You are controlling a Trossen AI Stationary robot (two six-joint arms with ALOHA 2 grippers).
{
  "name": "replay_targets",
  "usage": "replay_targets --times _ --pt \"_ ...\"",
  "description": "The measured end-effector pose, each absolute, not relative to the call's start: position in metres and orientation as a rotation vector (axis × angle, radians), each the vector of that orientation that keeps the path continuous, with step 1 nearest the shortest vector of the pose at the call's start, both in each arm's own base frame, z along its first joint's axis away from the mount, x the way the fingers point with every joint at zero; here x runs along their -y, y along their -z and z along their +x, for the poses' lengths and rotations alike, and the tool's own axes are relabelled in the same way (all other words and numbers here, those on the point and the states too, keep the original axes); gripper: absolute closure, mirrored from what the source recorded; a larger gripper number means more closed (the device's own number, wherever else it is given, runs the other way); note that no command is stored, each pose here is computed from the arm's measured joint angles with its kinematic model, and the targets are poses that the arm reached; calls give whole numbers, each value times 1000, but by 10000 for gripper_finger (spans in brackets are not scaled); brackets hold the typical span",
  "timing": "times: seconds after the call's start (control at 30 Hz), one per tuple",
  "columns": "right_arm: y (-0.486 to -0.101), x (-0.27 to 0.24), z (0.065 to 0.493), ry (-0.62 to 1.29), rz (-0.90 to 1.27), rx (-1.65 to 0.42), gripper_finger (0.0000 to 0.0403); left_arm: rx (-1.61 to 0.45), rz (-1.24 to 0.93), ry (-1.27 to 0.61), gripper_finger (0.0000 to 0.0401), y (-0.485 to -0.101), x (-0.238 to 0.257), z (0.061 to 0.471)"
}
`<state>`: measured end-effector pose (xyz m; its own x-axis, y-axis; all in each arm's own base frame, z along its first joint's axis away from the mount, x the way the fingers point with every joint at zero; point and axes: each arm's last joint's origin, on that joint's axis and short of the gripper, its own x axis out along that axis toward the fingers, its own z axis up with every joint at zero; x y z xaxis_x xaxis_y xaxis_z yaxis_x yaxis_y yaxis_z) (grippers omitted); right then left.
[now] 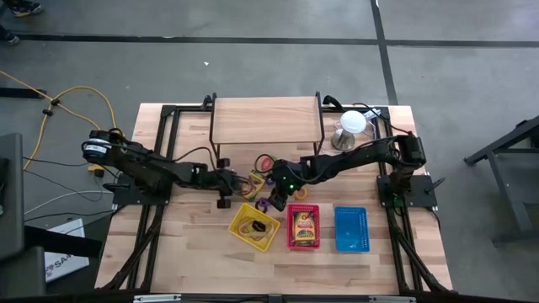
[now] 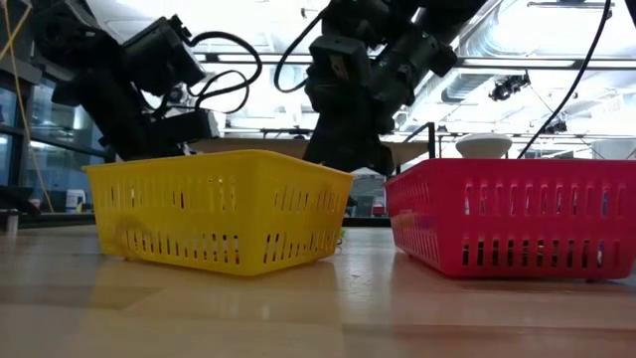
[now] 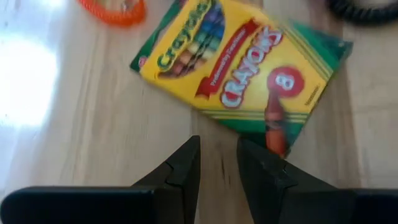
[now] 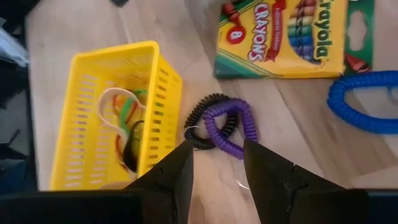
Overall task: Pick & Place Office Desk Supplies
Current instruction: Put the crayon box into the red bin
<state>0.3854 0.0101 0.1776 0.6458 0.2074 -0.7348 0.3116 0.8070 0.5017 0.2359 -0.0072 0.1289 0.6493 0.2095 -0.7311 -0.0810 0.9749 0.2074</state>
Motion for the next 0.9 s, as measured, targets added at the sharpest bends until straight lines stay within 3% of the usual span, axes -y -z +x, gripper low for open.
replay_targets --times 0.57,0.9 --pt "-172 -4 379 178 703 -948 275 -769 143 -107 302 -117 7 252" --pt "-148 -2 379 253 716 -1035 275 -732 146 -106 302 -113 5 258"
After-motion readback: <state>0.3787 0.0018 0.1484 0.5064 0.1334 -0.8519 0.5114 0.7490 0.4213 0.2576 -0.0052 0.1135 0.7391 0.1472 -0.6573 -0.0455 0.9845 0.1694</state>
